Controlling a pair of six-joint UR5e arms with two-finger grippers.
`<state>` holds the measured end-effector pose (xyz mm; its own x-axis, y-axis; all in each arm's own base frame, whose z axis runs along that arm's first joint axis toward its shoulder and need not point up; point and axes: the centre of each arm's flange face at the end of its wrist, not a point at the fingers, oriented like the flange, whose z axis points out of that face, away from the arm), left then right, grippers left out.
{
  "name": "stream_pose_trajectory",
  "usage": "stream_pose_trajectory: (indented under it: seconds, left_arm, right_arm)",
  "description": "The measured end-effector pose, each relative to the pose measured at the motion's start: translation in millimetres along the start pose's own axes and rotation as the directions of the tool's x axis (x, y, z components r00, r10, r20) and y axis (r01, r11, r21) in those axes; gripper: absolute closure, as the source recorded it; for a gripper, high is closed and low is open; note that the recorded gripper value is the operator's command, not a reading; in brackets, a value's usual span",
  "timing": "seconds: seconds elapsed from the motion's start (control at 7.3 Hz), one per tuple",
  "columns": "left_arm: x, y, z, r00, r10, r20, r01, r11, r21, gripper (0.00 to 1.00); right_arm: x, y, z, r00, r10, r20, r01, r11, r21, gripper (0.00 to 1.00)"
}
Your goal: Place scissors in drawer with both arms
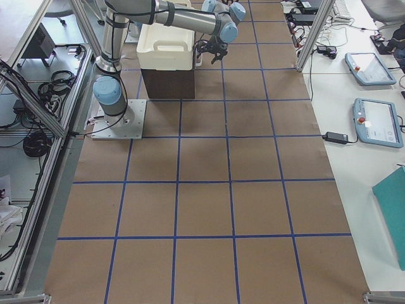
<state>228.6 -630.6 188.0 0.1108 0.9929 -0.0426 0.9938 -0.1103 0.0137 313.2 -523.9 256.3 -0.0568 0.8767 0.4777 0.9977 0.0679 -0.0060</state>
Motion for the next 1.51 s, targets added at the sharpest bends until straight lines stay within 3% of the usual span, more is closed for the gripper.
stream_pose_trajectory:
  seconds: [0.41, 0.96, 1.51]
  left_arm:
    - [-3, -9, -26, 0.999, 0.001, 0.04, -0.001, 1.0, 0.003, 0.96]
    - [-7, -20, -37, 0.999, 0.012, 0.051, -0.012, 1.0, 0.0, 0.96]
    - [-11, -36, -59, 0.998, 0.035, 0.061, -0.034, 0.999, -0.01, 1.0]
  right_arm:
    - [-14, 11, 6, 0.999, -0.015, 0.052, 0.015, 1.0, -0.004, 0.0]
    - [-23, 12, -30, 0.978, -0.059, 0.201, 0.057, 0.998, 0.02, 0.0]
    - [-29, 3, -56, 0.957, -0.137, 0.256, 0.13, 0.991, 0.045, 0.0]
